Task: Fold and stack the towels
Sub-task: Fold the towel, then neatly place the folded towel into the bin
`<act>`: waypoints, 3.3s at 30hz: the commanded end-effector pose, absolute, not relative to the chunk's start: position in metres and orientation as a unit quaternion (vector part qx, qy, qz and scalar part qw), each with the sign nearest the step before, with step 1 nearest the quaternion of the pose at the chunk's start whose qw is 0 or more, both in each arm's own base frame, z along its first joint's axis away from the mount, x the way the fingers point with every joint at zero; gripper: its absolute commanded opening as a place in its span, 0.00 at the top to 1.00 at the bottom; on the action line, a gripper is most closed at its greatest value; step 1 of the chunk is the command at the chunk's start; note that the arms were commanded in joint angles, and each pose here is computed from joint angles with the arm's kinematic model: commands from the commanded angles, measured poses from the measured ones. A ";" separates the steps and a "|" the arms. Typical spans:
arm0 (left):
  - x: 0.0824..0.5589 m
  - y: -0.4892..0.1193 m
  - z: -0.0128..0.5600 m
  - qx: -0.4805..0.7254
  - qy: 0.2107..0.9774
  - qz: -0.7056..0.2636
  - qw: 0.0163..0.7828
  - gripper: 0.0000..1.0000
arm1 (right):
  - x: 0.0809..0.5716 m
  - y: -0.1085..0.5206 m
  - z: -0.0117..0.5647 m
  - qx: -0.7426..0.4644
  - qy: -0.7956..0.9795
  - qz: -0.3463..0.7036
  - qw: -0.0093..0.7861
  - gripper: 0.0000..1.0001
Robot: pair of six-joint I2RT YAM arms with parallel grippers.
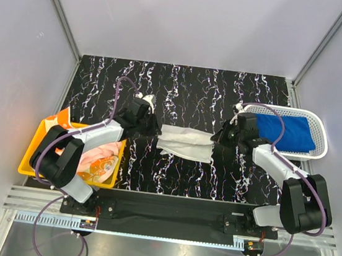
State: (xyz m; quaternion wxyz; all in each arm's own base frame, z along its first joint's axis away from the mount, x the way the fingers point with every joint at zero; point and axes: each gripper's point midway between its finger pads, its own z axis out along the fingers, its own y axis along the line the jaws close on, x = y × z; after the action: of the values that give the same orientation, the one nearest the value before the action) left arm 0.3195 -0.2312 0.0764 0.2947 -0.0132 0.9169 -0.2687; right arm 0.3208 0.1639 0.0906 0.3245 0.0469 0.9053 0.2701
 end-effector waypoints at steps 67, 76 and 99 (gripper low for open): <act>0.246 -0.241 0.006 -0.007 0.957 -0.195 0.216 1.00 | 0.254 0.178 0.032 0.165 0.924 0.247 0.242 0.68; 0.256 -0.249 0.033 0.009 0.951 -0.203 0.234 0.97 | 0.286 0.154 0.091 0.157 0.915 0.180 0.325 0.43; 0.259 -0.255 0.110 0.033 0.921 -0.253 0.295 0.95 | 0.300 0.186 0.003 0.090 0.960 0.101 0.246 0.64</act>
State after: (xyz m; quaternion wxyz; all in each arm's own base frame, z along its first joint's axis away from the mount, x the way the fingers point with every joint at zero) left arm 0.2538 -0.2517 0.0847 0.2592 0.0270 0.9361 -0.2362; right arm 0.3095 0.1914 0.0188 0.2642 0.0931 0.9491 0.1438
